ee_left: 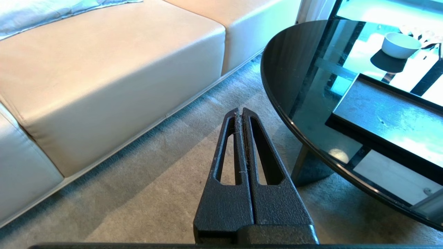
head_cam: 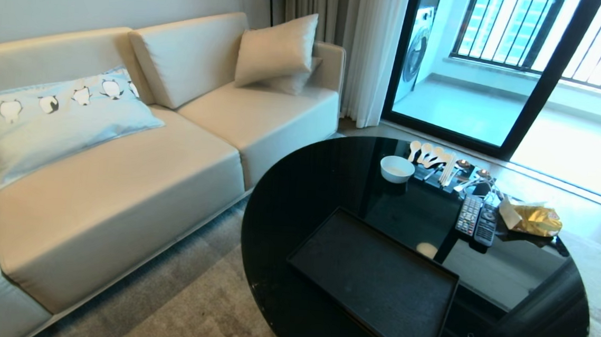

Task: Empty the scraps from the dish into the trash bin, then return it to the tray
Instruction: Move the bowl over the trash can

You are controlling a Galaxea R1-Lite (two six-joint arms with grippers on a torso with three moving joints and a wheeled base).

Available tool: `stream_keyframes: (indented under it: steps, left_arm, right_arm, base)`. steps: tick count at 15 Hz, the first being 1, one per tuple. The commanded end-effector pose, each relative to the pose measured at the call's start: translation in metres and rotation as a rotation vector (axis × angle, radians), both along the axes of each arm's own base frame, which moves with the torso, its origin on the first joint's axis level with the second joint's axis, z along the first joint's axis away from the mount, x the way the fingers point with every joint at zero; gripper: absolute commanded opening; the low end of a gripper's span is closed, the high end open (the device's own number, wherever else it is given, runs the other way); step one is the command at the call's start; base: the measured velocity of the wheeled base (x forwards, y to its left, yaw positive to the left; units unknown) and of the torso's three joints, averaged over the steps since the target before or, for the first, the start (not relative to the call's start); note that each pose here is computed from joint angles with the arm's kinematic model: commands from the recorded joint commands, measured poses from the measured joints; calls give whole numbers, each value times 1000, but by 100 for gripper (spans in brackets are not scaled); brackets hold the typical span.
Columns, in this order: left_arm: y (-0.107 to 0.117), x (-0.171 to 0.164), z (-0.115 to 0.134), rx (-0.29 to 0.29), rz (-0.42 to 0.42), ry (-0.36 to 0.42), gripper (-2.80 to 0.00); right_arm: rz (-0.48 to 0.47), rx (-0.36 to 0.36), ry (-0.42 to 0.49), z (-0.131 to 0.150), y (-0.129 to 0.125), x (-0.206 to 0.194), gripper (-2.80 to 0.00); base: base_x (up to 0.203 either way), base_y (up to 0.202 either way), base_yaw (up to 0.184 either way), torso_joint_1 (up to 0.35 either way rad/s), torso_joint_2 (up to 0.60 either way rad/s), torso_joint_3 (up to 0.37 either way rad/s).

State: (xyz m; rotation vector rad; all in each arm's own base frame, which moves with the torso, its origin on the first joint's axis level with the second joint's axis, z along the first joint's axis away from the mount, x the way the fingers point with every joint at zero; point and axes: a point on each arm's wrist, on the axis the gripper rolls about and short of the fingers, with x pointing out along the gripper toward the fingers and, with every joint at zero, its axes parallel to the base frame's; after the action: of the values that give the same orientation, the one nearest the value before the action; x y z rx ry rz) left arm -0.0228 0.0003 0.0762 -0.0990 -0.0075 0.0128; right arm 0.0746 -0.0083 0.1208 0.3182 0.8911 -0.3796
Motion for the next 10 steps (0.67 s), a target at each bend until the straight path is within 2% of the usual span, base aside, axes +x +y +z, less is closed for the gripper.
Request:
stream_keyframes:
  steps: [1,10]
  left_arm:
    - [0,0,0,-1,1,-1,-280]
    - [0,0,0,-1,1,-1,-280]
  right_arm:
    - [1,2,5,0,0,1,-280]
    - [2,1,4,0,0,1,-280]
  base:
    - [0,0,0,0,0,0]
    - [0,0,0,0,0,0]
